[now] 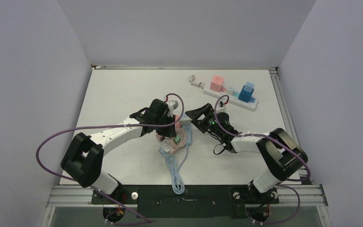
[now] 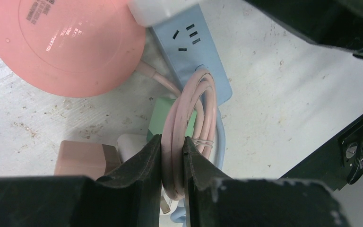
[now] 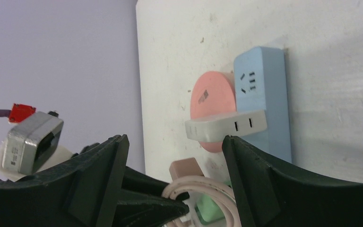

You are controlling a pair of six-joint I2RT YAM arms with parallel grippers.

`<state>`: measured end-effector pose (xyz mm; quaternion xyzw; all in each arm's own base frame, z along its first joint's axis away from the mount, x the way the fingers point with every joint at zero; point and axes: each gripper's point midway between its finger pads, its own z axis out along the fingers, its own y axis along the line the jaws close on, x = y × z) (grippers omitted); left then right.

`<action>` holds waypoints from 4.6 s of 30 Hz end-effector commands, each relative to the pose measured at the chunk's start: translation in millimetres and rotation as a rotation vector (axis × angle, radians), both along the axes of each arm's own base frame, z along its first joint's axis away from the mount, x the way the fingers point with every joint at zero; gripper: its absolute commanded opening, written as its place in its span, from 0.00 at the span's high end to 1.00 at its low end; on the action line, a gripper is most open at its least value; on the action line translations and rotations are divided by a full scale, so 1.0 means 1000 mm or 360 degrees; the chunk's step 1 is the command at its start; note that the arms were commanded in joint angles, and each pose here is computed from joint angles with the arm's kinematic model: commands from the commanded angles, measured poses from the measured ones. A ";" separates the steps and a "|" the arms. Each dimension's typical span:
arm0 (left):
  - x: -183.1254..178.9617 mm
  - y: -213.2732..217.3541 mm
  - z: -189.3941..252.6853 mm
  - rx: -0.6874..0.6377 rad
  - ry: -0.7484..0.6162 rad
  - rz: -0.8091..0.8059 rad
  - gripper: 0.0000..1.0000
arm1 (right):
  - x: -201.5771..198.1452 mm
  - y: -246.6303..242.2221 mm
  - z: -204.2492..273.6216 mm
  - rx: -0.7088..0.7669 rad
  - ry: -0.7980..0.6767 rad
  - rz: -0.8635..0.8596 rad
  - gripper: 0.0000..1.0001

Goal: Pull the plug off the socket
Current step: Remove the plug from the socket.

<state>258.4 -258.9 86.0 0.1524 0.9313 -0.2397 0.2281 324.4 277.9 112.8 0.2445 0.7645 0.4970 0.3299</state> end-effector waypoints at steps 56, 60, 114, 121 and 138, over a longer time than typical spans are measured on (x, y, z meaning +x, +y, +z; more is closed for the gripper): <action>0.068 0.087 0.062 0.0051 -0.0308 0.0334 0.89 | 0.036 0.026 -0.034 -0.1318 -0.0807 0.0818 0.93; 0.066 0.081 0.069 0.0061 -0.0369 0.0308 0.39 | 0.024 -0.005 -0.026 -0.1475 -0.0754 0.0483 0.95; -0.044 -0.071 -0.047 0.0032 0.0024 -0.0593 0.38 | -0.045 -0.078 -0.022 -0.1432 -0.0674 0.0293 0.51; -0.049 -0.075 -0.053 0.0034 0.0067 -0.0602 0.44 | -0.042 -0.080 -0.033 -0.1490 -0.0623 0.0306 0.53; -0.044 -0.080 -0.059 0.0091 0.0046 -0.0575 0.30 | -0.045 -0.080 -0.044 -0.1507 -0.0569 0.0346 0.57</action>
